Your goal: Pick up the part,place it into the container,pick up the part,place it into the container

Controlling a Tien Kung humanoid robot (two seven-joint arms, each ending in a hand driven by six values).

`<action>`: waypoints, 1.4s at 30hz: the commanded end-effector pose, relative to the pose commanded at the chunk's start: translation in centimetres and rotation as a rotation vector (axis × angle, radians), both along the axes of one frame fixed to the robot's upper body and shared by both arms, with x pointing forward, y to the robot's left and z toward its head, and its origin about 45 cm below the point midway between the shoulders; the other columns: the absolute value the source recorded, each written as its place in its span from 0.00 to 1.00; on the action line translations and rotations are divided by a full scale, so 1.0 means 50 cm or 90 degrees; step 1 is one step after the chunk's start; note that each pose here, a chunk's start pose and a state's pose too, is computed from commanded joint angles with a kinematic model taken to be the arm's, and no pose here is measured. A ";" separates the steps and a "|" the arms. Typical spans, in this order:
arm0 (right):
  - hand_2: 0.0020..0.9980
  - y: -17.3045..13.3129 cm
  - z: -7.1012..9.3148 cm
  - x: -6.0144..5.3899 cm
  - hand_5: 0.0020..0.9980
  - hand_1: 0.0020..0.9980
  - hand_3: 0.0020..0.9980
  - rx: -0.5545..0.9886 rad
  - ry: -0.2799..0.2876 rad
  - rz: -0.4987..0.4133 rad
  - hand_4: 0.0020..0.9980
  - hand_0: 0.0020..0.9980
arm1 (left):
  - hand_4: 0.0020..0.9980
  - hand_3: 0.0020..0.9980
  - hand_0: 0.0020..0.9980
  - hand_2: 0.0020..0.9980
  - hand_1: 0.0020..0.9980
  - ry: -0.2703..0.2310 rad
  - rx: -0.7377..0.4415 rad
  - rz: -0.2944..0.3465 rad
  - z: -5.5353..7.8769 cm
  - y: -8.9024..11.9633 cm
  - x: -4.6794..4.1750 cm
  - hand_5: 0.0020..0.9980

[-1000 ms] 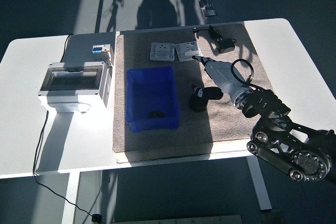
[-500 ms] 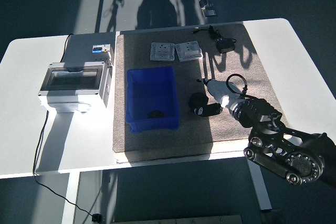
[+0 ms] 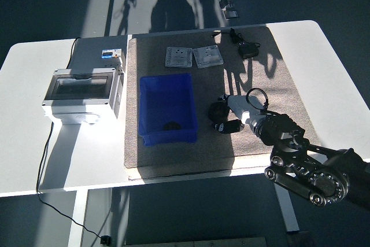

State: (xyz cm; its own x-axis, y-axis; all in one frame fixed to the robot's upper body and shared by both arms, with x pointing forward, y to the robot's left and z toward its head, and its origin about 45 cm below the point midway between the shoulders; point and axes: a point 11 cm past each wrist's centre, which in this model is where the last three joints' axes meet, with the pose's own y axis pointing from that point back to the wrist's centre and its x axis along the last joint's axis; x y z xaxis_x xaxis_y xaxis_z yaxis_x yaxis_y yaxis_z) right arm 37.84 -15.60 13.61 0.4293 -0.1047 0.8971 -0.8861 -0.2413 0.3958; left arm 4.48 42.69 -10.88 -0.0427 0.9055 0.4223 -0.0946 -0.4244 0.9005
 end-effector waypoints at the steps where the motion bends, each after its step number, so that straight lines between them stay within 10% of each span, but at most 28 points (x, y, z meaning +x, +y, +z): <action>1: 0.52 0.000 0.000 0.000 0.39 0.49 0.65 -0.002 -0.004 0.001 0.50 0.44 | 0.67 0.64 0.68 0.60 0.65 0.000 0.000 0.000 0.000 0.000 0.000 0.64; 3: 0.52 0.000 0.001 0.001 0.39 0.49 0.65 -0.005 -0.013 0.005 0.50 0.44 | 0.67 0.64 0.68 0.60 0.65 0.001 0.000 -0.001 0.000 0.000 0.000 0.64; 4: 0.38 0.000 0.002 0.001 0.18 0.42 0.59 -0.005 -0.020 0.007 0.24 0.38 | 0.67 0.64 0.68 0.60 0.65 0.001 0.000 -0.001 0.000 0.000 0.000 0.64; 21: 0.33 0.013 0.120 0.033 0.13 0.38 0.55 0.138 -0.227 0.032 0.16 0.35 | 0.67 0.64 0.68 0.60 0.65 0.003 0.001 -0.002 0.001 0.003 0.000 0.64; 33: 0.43 0.001 0.099 0.029 0.15 0.41 0.58 0.087 -0.126 -0.004 0.17 0.36 | 0.67 0.64 0.68 0.60 0.65 0.008 0.000 -0.001 0.000 0.003 -0.005 0.64; 34: 0.78 0.002 0.097 0.027 0.29 0.60 0.78 0.081 -0.115 -0.004 0.63 0.47 | 0.67 0.64 0.68 0.60 0.65 0.008 0.000 -0.001 0.000 0.003 -0.005 0.64; 39: 0.78 0.005 0.086 0.023 0.29 0.60 0.78 0.065 -0.075 0.000 0.63 0.47 | 0.67 0.64 0.68 0.60 0.65 0.009 -0.001 -0.001 0.000 0.003 -0.005 0.64; 40: 0.88 0.006 0.083 0.022 0.40 0.69 0.89 0.063 -0.069 0.000 0.82 0.50 | 0.67 0.64 0.68 0.60 0.65 0.009 -0.001 -0.001 0.000 0.003 -0.005 0.64; 42: 0.88 0.008 0.078 0.020 0.40 0.69 0.89 0.058 -0.059 0.002 0.82 0.50 | 0.67 0.64 0.68 0.60 0.65 0.009 -0.001 -0.001 0.000 0.003 -0.005 0.64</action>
